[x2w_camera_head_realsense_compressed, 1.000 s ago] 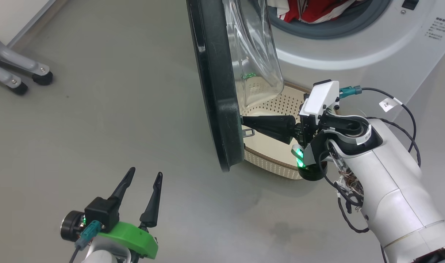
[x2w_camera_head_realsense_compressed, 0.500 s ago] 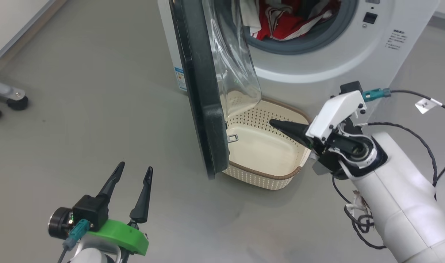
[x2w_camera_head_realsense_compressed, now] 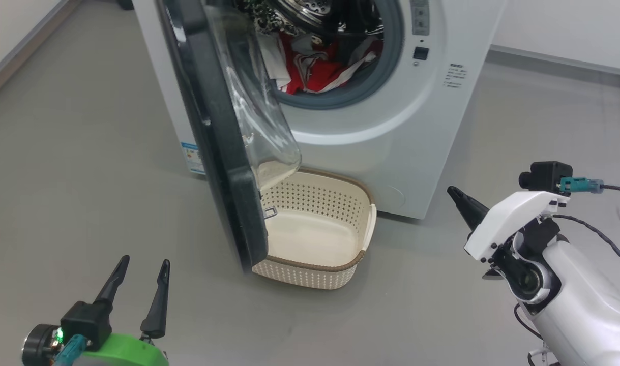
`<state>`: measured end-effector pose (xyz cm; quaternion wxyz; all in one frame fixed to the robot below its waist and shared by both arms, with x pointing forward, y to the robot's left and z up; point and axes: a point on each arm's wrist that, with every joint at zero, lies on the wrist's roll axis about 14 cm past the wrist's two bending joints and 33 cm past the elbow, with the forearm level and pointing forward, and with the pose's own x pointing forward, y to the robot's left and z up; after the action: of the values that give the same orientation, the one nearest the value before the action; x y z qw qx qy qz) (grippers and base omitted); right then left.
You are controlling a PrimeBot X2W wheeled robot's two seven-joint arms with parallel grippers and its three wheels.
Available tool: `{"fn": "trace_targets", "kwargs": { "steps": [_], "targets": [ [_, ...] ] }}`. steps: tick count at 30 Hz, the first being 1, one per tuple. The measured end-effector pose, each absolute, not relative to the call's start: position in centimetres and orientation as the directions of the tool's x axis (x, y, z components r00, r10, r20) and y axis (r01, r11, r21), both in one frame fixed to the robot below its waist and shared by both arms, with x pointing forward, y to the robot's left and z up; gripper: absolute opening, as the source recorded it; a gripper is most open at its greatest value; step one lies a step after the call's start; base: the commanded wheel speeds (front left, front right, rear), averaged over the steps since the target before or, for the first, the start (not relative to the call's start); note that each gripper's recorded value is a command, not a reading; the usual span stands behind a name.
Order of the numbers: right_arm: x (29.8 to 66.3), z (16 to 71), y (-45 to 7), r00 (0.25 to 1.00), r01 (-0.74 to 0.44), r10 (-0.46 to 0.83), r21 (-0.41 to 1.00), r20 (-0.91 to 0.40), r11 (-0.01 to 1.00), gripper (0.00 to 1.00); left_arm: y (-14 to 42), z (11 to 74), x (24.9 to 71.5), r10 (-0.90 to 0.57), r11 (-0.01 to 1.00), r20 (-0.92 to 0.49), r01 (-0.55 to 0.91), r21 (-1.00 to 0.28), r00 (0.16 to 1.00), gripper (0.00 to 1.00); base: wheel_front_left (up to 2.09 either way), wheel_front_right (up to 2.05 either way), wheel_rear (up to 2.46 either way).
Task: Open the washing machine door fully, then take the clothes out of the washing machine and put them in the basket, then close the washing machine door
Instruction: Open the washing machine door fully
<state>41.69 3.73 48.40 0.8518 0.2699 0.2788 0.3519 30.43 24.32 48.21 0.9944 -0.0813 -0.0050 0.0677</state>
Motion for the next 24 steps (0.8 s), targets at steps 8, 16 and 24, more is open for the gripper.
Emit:
{"fn": "trace_targets", "kwargs": {
  "steps": [8,16,24],
  "targets": [
    [40.8,49.1,-2.8,0.76,-0.479,0.618,0.469,-0.201,0.742,0.0,23.1,49.1,31.8,0.079,0.984,0.034,-0.073,-0.161,0.996,1.0,0.0,0.0,0.0],
    [38.6,48.3,-8.4,0.881,-0.381,0.453,0.364,-0.137,0.85,0.0,20.4,50.2,33.8,-0.013,0.988,0.069,0.023,-0.155,0.998,1.0,0.0,0.0,0.0],
    [37.8,48.8,-10.9,0.93,-0.328,0.362,0.294,-0.069,0.898,0.0,19.7,50.2,34.6,-0.032,0.987,0.066,0.042,-0.157,0.997,1.0,0.0,0.0,0.0]
  ]
}}
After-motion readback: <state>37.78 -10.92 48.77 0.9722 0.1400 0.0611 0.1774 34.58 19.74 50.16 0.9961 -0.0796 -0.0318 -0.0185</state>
